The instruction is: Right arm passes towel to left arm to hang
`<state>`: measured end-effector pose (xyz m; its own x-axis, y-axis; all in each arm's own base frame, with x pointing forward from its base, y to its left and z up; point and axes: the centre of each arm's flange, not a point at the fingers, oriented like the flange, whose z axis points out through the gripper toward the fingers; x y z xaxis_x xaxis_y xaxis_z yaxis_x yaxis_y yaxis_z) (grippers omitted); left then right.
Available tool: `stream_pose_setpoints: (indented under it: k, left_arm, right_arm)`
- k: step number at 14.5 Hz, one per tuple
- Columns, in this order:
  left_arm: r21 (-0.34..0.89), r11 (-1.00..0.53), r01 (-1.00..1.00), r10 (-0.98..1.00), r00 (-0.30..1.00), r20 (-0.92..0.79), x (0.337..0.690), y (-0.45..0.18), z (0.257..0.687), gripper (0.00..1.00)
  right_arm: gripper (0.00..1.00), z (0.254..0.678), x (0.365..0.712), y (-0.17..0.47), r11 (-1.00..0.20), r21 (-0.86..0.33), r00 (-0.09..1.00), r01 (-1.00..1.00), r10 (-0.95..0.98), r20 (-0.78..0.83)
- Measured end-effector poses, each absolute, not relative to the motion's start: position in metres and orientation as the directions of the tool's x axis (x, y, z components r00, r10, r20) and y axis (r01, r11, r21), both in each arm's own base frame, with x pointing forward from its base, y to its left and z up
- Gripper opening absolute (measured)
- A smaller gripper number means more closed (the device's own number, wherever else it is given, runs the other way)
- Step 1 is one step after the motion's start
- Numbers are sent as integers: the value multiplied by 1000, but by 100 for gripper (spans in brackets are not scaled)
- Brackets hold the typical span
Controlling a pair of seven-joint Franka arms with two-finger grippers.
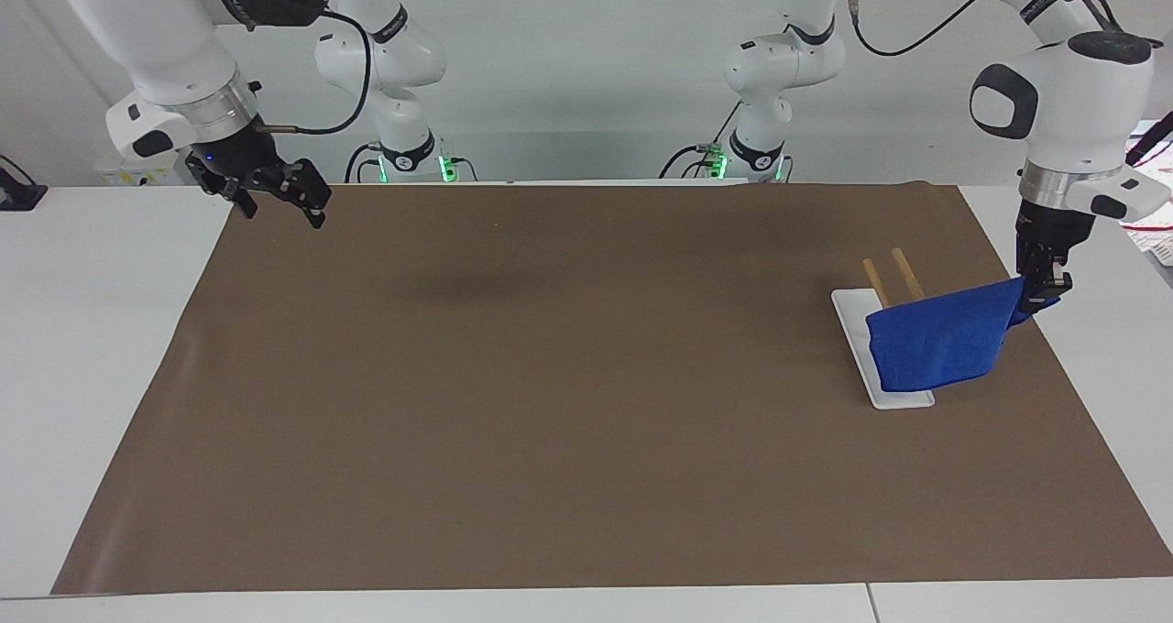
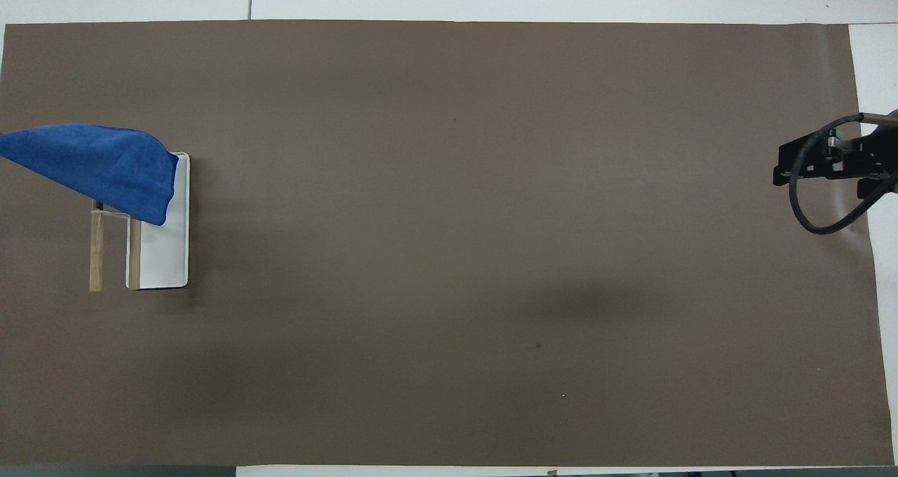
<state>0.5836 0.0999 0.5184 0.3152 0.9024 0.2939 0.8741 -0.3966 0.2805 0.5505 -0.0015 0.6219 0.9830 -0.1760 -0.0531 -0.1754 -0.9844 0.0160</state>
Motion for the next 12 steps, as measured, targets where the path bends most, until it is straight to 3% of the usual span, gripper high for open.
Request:
stream_pose_setpoints:
  k: [7, 12]
  left_arm:
    - [227, -388, 893, 907, 328, 263, 558, 109, 471, 2]
    - [110, -550, 828, 822, 514, 246, 529, 98, 451, 2]
  right_arm:
    - [100, 621, 552, -1, -989, 26, 988, -146, -147, -54]
    - [100, 620, 552, 0, -989, 26, 988, -145, -146, -54]
